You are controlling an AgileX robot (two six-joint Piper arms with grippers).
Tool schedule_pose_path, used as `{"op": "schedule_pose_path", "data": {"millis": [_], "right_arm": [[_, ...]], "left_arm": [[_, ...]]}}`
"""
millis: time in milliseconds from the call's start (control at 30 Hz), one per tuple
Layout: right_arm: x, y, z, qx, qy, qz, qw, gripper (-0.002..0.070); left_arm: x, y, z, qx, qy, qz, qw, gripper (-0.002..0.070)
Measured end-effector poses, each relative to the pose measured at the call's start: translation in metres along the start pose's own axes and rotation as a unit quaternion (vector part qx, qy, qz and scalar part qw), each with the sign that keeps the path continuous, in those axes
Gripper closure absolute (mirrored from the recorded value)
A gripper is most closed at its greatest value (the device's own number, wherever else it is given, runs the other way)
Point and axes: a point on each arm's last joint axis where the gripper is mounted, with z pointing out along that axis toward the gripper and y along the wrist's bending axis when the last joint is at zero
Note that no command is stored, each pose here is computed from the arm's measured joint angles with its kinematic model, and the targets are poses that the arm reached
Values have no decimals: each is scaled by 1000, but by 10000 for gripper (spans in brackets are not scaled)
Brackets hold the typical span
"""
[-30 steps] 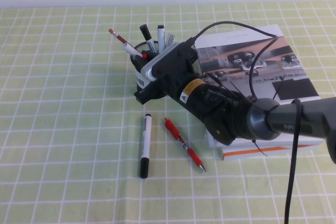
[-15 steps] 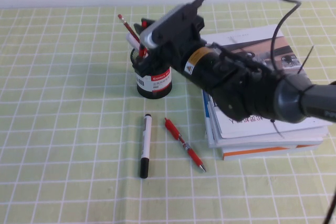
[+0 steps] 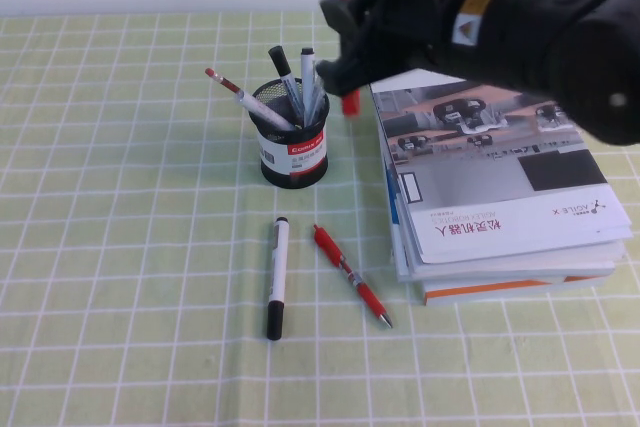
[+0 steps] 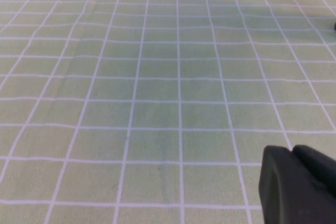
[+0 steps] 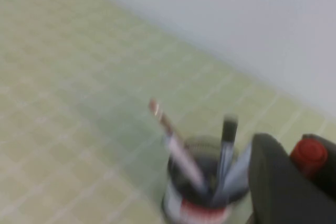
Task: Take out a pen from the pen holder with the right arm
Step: 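Take a marker out of the pen holder and lay it on the table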
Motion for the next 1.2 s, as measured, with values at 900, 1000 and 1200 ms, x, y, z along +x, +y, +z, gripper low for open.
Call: {"op": "schedule_pose_path", "data": {"millis": [900, 1000, 1200], "right_arm": [[98, -11, 107, -47, 434, 176, 882, 631], [108, -11, 124, -54, 447, 182, 874, 631], [119, -9, 140, -62, 466, 182, 863, 631]], "left_arm": [[0, 0, 0, 0, 0, 0, 1000, 680], [0, 0, 0, 0, 0, 0, 1000, 680], [0, 0, 0, 0, 0, 0, 1000, 680]]}}
